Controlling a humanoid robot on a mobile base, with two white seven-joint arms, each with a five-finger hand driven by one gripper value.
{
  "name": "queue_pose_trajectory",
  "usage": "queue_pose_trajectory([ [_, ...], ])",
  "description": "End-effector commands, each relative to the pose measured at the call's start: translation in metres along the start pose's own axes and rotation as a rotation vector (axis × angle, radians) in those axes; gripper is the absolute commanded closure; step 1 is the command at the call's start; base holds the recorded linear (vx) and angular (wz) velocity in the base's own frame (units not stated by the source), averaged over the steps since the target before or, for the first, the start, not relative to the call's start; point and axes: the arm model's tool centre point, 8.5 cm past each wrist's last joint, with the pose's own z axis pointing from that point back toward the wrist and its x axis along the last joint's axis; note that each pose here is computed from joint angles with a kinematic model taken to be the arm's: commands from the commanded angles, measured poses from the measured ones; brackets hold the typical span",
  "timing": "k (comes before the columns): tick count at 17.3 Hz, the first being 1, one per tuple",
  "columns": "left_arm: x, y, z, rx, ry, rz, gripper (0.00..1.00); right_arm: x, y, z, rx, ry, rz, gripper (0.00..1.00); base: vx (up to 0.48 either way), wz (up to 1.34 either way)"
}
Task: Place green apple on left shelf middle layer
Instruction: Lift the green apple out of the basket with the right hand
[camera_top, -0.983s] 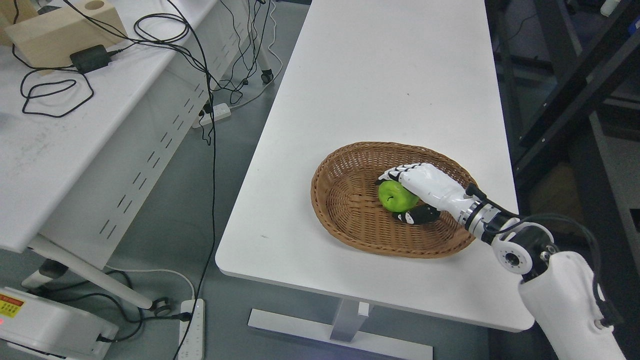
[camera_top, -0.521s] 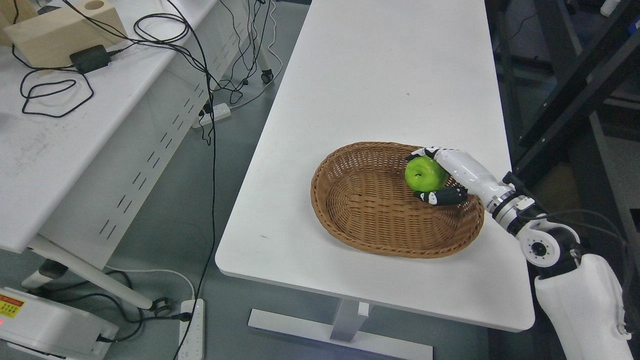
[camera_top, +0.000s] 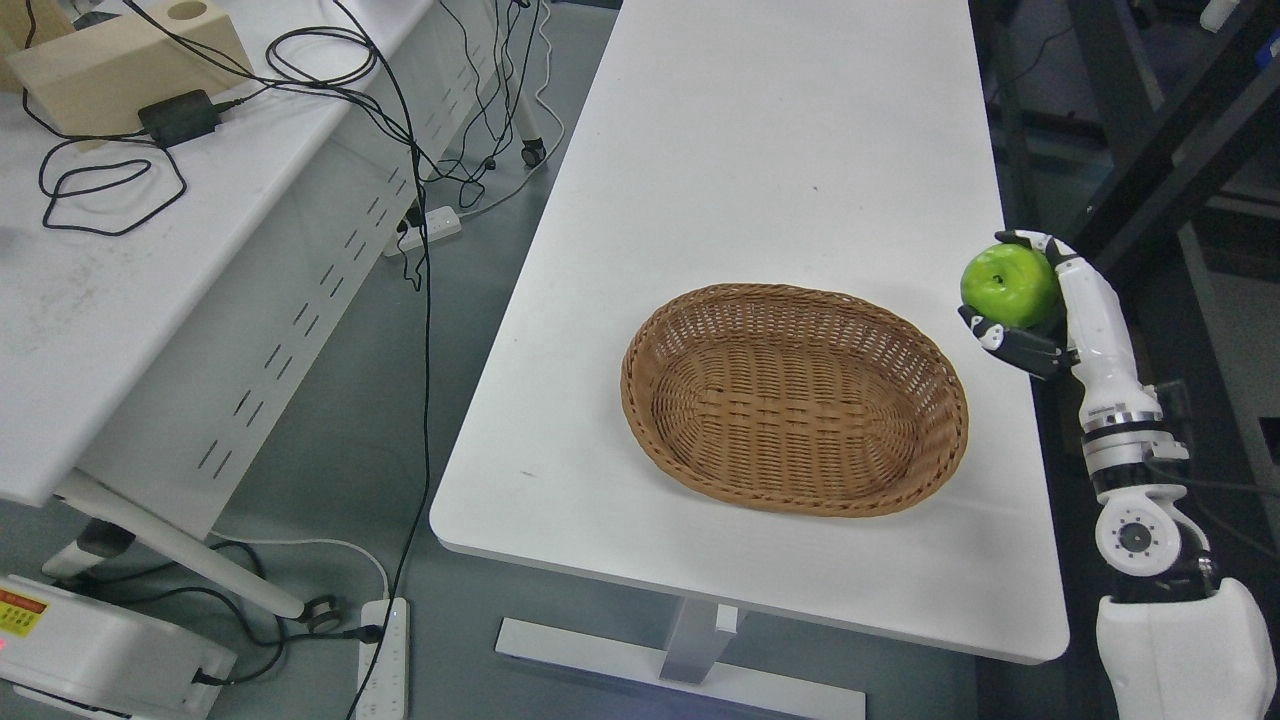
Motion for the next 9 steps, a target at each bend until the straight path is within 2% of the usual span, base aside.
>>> queue_pose_trajectory([
  [1,-0.005,0.011,0.002,0.017,0.008,0.001,0.00,-0.016,0.004,0.043,-0.151,0.130,-0.127,1.00,0.000,0.00],
  [4,-0.005,0.011,0.002,0.018,0.008,0.001,0.00,-0.015,0.021,0.053,-0.148,0.160,-0.177,1.00,0.000,0.00],
  [6,-0.005,0.011,0.002,0.017,0.008,0.001,0.00,-0.005,0.038,0.060,-0.152,0.163,-0.233,1.00,0.000,0.00],
  [9,-0.005,0.011,0.002,0.018,0.008,0.001,0.00,0.003,0.039,0.068,-0.158,0.151,-0.241,1.00,0.000,0.00],
])
